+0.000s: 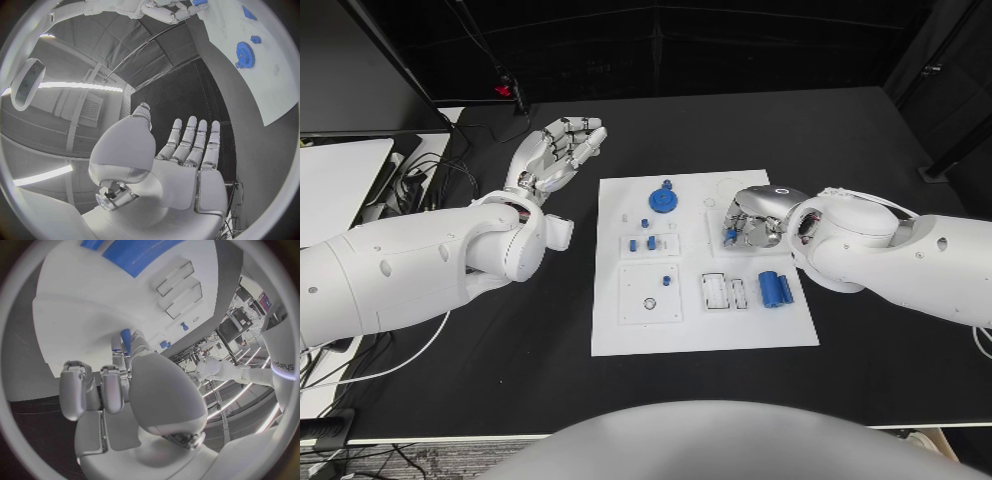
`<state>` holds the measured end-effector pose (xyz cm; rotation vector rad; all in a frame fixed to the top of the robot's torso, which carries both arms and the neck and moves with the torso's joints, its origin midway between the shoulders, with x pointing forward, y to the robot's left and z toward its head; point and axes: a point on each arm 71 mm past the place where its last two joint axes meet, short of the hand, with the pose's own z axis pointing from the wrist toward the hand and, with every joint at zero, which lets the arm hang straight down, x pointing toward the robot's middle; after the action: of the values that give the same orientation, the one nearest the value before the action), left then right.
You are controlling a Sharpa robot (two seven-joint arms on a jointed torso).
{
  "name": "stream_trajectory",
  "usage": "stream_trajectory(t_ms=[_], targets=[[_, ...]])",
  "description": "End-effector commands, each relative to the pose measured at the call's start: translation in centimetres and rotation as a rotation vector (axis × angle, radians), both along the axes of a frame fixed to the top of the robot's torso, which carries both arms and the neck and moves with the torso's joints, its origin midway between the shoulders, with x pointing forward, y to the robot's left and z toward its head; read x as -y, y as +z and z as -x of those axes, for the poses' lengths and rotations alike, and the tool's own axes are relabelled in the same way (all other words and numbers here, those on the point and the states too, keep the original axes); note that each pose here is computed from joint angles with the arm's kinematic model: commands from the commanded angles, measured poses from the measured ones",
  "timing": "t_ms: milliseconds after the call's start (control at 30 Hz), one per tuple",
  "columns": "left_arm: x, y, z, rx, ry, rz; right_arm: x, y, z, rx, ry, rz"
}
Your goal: Assemble the parts on the task board
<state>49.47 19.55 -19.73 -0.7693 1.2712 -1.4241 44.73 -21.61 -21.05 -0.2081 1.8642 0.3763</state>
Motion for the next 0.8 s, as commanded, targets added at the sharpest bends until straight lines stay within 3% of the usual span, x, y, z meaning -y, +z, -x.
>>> stream_trajectory(t_ms=[33, 467, 800], targets=[[0.1, 0.85, 0.24, 0.107, -0.025, 0.034, -0.2, 0.1, 0.0, 0.014, 0.026, -0.008], [0.1, 0.84, 0.24, 0.106, -0.024, 0.033, 0.0, 1.2, 0.6, 0.112, 0.059, -0.105], [0.1, 0.81, 0.16, 0.105, -0.023, 0.032, 0.8, 3.7, 2.8, 0.232, 0.083, -0.304]])
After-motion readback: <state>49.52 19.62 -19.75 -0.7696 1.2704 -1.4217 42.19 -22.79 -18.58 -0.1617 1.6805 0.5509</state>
